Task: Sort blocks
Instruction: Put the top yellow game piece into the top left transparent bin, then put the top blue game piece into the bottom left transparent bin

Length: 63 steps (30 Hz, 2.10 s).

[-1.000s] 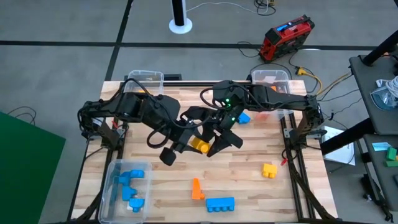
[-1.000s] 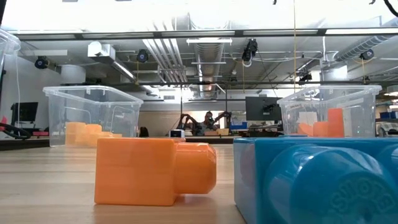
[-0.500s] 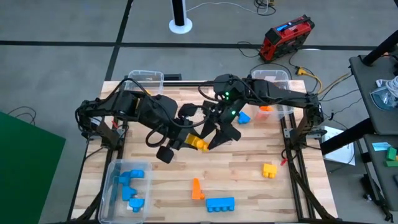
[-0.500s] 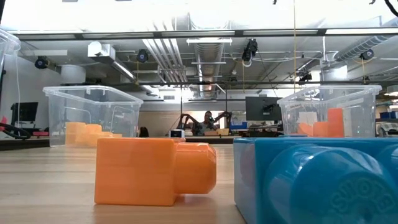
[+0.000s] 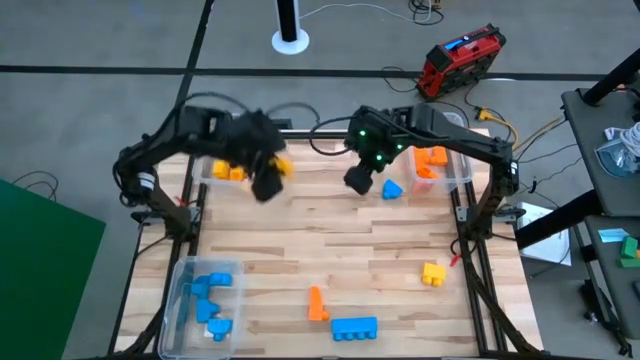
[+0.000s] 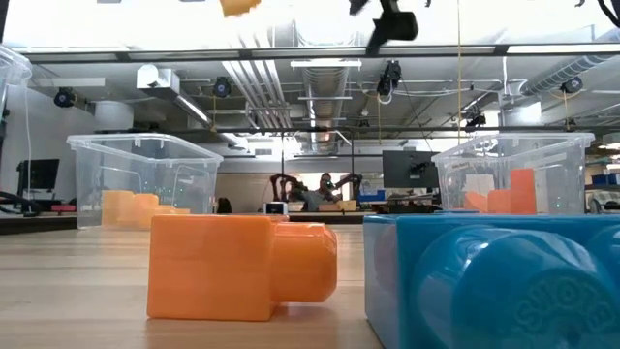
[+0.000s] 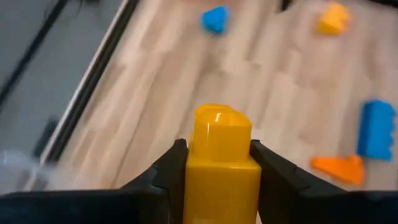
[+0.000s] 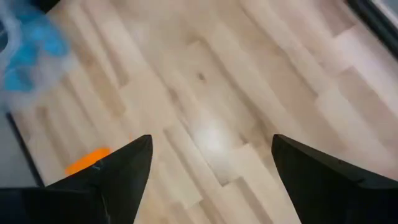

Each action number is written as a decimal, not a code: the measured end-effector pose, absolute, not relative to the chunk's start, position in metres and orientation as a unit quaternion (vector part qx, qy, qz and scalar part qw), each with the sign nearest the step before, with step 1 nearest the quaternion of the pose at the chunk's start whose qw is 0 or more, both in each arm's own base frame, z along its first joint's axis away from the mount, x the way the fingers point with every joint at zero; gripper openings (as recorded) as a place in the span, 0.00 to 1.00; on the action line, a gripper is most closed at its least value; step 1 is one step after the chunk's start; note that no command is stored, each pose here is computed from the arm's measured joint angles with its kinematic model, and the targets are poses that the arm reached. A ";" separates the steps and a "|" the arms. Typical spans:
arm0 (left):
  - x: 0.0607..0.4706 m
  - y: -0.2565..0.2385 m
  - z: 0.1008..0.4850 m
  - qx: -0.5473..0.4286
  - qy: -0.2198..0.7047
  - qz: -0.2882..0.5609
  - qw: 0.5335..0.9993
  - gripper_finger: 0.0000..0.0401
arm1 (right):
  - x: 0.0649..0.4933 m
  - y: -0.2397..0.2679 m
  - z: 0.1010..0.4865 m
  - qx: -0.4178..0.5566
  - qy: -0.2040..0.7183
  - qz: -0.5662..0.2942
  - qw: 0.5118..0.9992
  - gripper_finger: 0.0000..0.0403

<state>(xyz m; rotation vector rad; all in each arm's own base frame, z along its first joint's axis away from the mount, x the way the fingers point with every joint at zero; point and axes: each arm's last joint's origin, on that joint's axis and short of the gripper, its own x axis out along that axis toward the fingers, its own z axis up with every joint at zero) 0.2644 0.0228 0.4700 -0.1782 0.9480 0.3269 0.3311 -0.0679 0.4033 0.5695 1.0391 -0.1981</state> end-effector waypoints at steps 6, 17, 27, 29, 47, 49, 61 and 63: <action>0.248 0.093 0.443 -0.199 0.481 0.293 0.802 0.32 | 0.329 -0.077 0.403 0.266 0.478 -0.168 0.820 0.78; 0.178 0.160 0.369 -0.320 0.544 0.430 0.646 0.32 | 0.335 -0.072 0.405 0.267 0.459 -0.161 0.832 0.74; 0.149 0.155 0.333 -0.337 0.533 0.461 0.625 0.36 | 0.341 -0.074 0.404 0.261 0.441 -0.155 0.845 0.71; 0.147 0.153 0.332 -0.336 0.524 0.469 0.626 0.38 | 0.342 -0.074 0.403 0.262 0.443 -0.155 0.843 0.72; 0.139 0.089 0.373 -0.323 0.364 0.417 0.768 0.50 | 0.356 -0.077 0.365 0.272 0.494 -0.170 0.808 0.73; 0.143 0.076 0.378 -0.324 0.342 0.389 0.792 0.50 | 0.356 -0.077 0.360 0.280 0.500 -0.177 0.800 0.71; 0.186 0.009 0.374 -0.285 0.325 0.271 0.860 0.50 | 0.351 -0.055 0.317 0.271 0.586 -0.195 0.739 0.61; 0.194 0.002 0.370 -0.283 0.334 0.261 0.861 0.50 | 0.349 -0.055 0.308 0.248 0.595 -0.222 0.731 0.59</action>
